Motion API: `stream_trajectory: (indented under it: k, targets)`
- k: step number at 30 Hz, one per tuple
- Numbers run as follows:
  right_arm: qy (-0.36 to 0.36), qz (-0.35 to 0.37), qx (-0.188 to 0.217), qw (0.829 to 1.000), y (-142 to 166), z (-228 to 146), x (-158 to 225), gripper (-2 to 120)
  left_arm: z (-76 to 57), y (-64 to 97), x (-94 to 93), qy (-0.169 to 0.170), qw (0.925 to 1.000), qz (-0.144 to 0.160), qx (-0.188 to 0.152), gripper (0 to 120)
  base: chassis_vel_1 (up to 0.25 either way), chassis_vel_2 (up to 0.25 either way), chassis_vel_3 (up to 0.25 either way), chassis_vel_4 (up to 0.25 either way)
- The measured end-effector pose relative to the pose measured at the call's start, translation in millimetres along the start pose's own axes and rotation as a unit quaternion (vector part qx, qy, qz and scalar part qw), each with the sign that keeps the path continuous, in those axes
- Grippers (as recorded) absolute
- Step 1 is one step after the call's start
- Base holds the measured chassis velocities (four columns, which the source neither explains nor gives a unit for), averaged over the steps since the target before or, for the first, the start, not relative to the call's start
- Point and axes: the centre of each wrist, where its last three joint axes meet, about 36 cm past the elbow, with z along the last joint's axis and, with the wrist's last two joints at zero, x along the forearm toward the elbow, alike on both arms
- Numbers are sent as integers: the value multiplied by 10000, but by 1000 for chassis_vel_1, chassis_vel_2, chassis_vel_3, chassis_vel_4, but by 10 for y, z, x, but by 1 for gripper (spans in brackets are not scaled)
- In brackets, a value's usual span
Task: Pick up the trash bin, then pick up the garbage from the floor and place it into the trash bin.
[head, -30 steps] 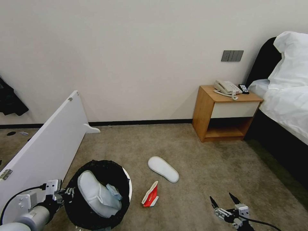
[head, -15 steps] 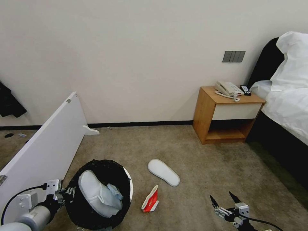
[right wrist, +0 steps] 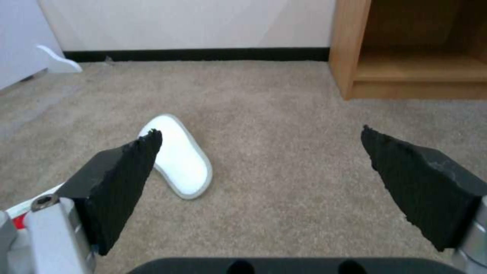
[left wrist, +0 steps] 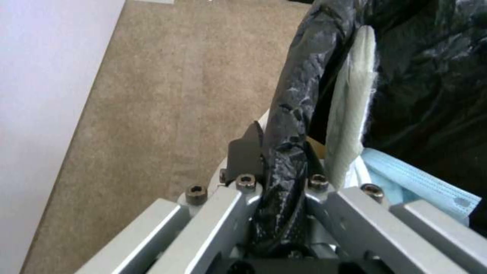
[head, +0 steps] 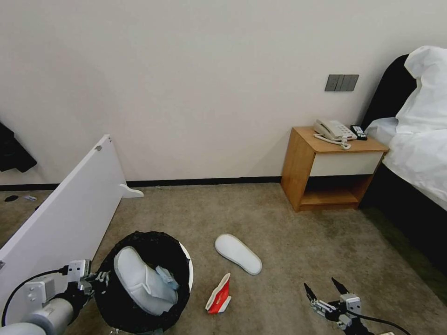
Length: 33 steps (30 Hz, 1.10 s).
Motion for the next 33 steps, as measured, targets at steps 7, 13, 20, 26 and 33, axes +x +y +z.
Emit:
stream_trajectory:
  k: [7,13,20,26,33]
  targets:
    - [1,-6,0,10000,0,0,1,100,-8,-5,2,-7,10000,6,-5,2,0,0,0,0]
    - [-28,1,24,10000,7,6,3,100,-4,-18,-6,-2,10000,16,-1,2,-20,20,31,-23]
    - [-78,32,-8,10000,13,-15,45,100,2,-28,-24,37,10000,40,-25,2,0,0,0,0]
    - [19,148,-299,9994,-75,77,36,100,-62,-21,-52,122,9998,141,-28,2,0,0,0,0]
    - [-192,245,-364,9989,-194,206,-68,100,-6,12,-51,355,9992,172,-51,2,0,0,0,0]
